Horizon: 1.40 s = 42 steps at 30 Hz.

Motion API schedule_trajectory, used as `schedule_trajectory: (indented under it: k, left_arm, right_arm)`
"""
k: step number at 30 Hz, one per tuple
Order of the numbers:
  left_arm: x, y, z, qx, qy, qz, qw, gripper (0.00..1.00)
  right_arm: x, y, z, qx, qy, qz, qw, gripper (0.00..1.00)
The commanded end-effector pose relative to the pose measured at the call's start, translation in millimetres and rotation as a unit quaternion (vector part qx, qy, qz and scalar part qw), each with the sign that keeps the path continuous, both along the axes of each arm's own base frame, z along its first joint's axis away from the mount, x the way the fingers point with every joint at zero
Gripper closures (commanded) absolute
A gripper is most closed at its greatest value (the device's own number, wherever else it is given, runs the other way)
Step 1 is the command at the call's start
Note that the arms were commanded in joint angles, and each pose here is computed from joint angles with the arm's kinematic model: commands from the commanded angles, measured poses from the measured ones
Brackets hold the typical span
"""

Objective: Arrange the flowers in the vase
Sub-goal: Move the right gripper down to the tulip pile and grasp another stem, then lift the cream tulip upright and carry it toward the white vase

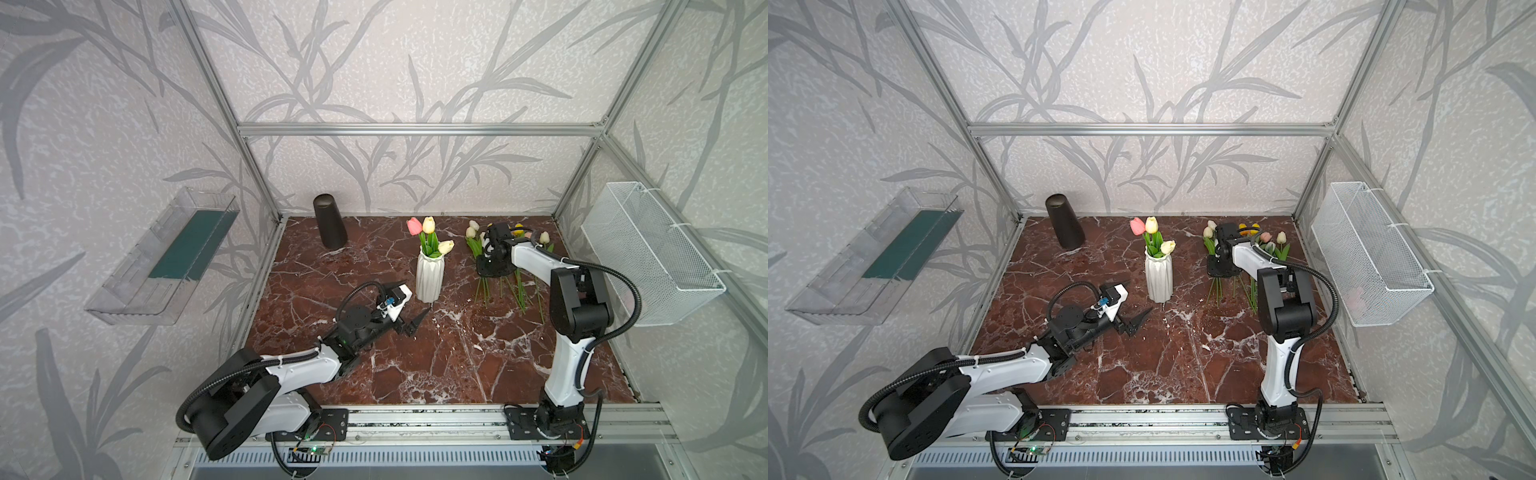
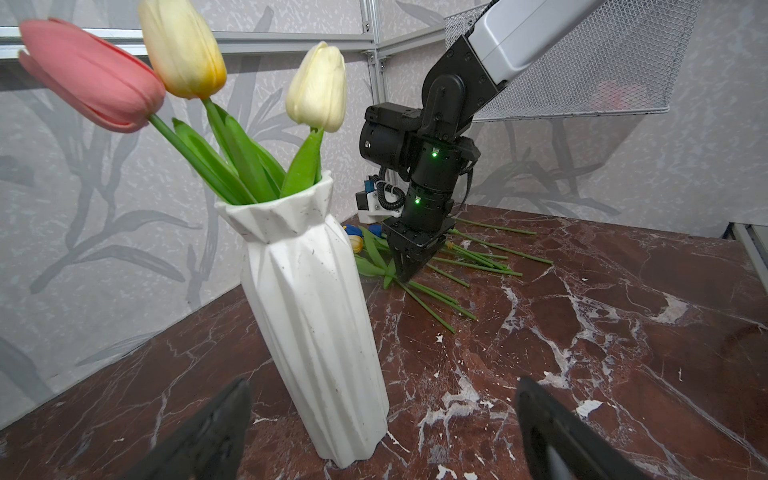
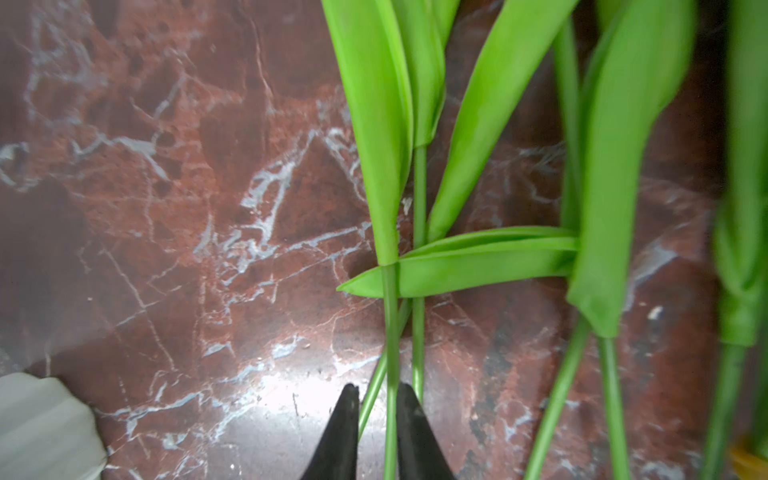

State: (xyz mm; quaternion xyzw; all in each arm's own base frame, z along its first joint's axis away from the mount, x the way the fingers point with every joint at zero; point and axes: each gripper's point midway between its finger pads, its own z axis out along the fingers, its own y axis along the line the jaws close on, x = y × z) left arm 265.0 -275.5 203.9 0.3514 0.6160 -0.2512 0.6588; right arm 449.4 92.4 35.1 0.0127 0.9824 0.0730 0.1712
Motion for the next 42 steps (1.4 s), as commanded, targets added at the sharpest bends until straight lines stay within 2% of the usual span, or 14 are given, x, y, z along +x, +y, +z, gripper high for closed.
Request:
schedule_trajectory:
  k: [1,8,15,26,29,32,35,36,39,42]
  left_arm:
    - [-1,-1,10,-0.003,-0.017,0.000,1.000,0.01]
    - [0,1,9,-0.006,-0.014,0.004,1.000,0.01]
    - [1,2,11,-0.012,-0.016,0.008,1.000,0.01]
    - [2,1,11,-0.015,-0.022,0.009,1.000,0.01]
    - [1,1,15,-0.022,-0.020,0.006,1.000,0.01]
    - [0,2,16,-0.020,-0.025,0.007,0.999,0.01]
    - [0,6,21,-0.029,-0.030,0.014,0.999,0.01]
    - [0,7,22,-0.032,-0.030,0.015,0.999,0.01]
    - [-1,7,27,-0.038,-0.036,0.016,0.999,0.01]
    - [3,8,30,-0.046,-0.042,0.022,0.998,0.01]
  right_arm:
    - [0,5,-11,0.003,0.015,0.004,1.000,0.81]
    - [0,6,-14,0.001,0.020,0.006,1.000,0.95]
    - [-2,9,23,0.002,-0.009,0.014,1.000,0.99]
    - [-10,16,85,0.026,-0.061,0.029,0.997,1.00]
    - [-12,25,104,0.053,-0.086,0.041,0.994,1.00]
    - [-12,42,131,0.102,-0.131,0.068,0.984,1.00]
    - [-16,64,196,0.184,-0.238,0.102,0.948,1.00]
    - [-20,72,216,0.218,-0.279,0.112,0.928,1.00]
    - [-33,89,270,0.303,-0.398,0.143,0.854,1.00]
    - [-41,99,302,0.359,-0.449,0.163,0.802,1.00]
